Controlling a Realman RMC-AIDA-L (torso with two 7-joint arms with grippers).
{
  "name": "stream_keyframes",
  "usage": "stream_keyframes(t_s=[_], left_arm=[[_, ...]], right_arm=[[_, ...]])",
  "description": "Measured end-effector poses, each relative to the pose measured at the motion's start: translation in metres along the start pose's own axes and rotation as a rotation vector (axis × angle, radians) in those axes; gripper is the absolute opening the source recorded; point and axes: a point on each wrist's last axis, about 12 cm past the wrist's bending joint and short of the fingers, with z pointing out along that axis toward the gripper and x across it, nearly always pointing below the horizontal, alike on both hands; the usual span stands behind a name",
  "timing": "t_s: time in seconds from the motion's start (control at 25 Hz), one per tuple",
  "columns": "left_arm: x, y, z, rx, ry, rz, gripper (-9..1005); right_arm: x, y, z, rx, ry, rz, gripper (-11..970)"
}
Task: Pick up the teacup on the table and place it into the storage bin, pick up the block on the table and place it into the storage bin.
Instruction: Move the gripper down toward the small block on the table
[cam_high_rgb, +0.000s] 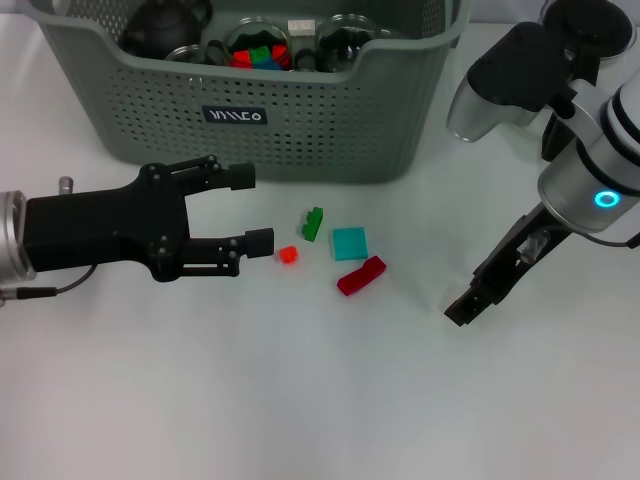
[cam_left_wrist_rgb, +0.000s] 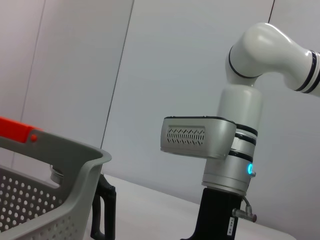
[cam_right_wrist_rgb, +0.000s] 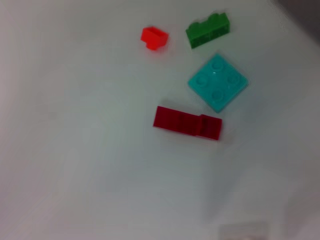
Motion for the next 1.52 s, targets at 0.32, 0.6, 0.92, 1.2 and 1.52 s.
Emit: stream_keyframes(t_s=[0.32,0.6,0.92,1.2,1.52], left_arm=[[-0.001,0.0,-0.002,-0.001,-0.003,-0.002,861],[-0.002,0.001,-0.002,0.002,-0.006,-0.006,861],[0.001,0.0,-0.008,-0.029,-0.027,-0.012,861],[0.001,-0.001,-0.008,-0.032,-0.03,-0.014,861],[0.0,0.0,-0.005,-0.03,-0.032,-0.012,861]], right_arm=[[0.0,0.001,0.0,-0.017,-0.015,0.004,741],[-0.001,0.002,-0.001,-0.019,-0.01,0.001,742],[-0.008,0.008,0.0,-0.005,0.008,-0.038,742],[-0.011,0.01,0.006,0.02,0.017,-0.048,743],[-0.011,0.012,0.017,0.054,0.03,-0.086,743]])
